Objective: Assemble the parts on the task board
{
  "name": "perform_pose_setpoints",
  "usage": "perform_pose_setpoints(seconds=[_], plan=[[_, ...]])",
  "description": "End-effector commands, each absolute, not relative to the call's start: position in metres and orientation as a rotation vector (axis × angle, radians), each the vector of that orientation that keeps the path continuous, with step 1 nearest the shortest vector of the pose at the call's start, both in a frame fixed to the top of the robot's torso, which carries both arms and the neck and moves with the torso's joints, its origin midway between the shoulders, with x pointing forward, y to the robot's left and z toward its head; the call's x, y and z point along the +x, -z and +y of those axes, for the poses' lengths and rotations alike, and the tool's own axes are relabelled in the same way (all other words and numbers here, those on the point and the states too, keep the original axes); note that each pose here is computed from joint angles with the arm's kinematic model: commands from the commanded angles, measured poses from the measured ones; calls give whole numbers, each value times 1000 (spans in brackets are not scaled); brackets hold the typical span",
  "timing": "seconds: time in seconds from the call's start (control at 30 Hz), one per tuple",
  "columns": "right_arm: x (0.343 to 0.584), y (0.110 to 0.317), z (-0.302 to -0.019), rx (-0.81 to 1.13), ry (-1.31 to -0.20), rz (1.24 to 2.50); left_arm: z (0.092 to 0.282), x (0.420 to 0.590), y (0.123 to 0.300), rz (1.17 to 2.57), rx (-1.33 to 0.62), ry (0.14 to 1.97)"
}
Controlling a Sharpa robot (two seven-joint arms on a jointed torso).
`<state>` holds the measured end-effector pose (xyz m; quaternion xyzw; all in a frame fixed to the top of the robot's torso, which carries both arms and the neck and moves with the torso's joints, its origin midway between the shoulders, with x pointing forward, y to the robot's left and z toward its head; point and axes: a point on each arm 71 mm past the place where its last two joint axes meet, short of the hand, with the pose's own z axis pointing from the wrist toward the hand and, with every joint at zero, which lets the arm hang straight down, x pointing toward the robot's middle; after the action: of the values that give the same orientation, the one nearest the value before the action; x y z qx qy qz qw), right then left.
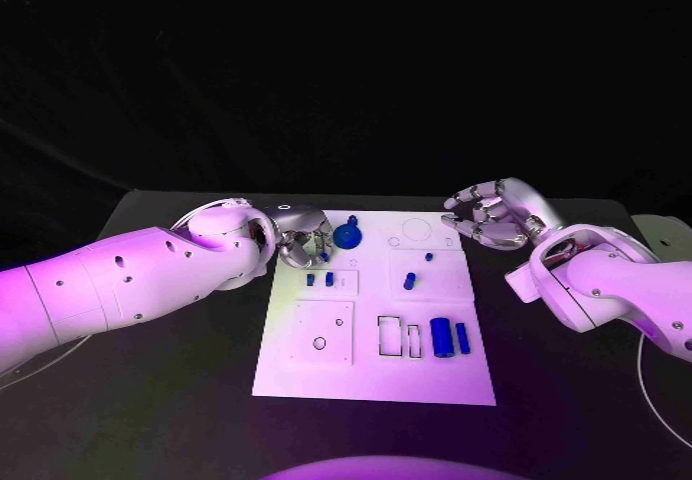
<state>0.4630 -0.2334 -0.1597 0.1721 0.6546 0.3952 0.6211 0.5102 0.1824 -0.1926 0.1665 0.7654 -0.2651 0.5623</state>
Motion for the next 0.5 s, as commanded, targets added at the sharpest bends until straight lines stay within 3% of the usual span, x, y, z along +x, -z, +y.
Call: perform_pose_setpoints(seconds=[0.03,0.5], plan=[[462,159,-232,384,-917,1504,181,509,195,1817,413,615],[462,160,-233,385,-916,1505,182,510,197,1826,418,610]])
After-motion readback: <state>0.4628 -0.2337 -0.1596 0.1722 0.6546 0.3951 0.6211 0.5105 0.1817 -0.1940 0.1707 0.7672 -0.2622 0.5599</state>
